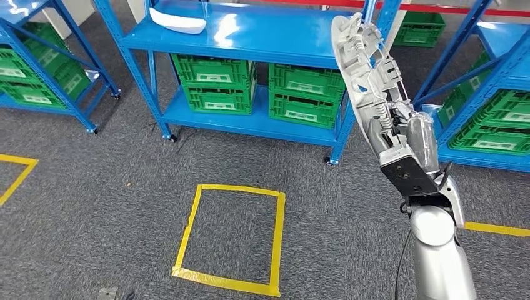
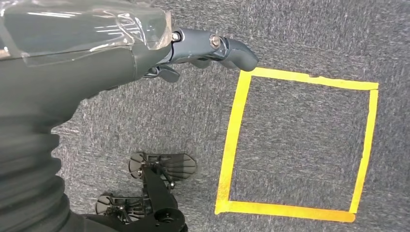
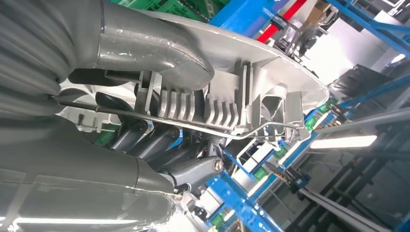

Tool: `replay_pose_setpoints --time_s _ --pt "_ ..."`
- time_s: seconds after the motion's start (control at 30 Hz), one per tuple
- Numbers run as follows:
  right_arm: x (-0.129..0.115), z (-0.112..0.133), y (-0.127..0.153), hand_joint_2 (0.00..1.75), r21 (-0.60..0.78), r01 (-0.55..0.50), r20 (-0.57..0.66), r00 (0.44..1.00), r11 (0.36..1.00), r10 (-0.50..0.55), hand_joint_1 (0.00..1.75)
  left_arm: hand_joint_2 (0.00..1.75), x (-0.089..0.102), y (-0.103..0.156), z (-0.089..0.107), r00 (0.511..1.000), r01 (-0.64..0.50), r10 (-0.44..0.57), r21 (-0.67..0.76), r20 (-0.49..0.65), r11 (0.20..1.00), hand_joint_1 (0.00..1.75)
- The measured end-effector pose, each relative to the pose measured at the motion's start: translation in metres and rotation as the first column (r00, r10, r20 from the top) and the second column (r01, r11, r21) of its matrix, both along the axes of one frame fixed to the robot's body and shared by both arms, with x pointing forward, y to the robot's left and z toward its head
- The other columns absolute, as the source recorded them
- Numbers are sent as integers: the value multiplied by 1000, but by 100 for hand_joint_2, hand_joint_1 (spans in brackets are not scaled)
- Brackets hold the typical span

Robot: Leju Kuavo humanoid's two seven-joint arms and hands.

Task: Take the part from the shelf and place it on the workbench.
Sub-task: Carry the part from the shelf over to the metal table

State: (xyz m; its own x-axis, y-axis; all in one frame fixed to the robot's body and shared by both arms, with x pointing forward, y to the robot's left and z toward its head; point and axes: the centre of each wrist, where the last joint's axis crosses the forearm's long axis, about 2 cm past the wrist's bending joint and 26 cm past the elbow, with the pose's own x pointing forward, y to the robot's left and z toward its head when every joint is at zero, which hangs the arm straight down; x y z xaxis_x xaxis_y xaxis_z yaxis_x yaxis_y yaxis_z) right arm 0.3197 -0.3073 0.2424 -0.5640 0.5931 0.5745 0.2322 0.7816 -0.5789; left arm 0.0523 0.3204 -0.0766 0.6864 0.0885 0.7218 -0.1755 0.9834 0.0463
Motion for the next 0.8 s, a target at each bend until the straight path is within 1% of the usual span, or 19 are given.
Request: replay_pose_setpoints --time_s 0.2,0.43,0.8 --pt "0 -1 -1 175 5 -2 -17 1000 1000 2 175 175 6 1 -2 1000 -7 7 8 4 1000 0" --pt "1 1 -2 175 -1 -18 -41 999 1000 17 175 175 17 2 -2 999 6 -7 19 53 1000 0" --pt "4 6 -5 175 10 -67 -43 997 998 67 175 175 22 4 -3 999 11 -12 27 50 1000 0"
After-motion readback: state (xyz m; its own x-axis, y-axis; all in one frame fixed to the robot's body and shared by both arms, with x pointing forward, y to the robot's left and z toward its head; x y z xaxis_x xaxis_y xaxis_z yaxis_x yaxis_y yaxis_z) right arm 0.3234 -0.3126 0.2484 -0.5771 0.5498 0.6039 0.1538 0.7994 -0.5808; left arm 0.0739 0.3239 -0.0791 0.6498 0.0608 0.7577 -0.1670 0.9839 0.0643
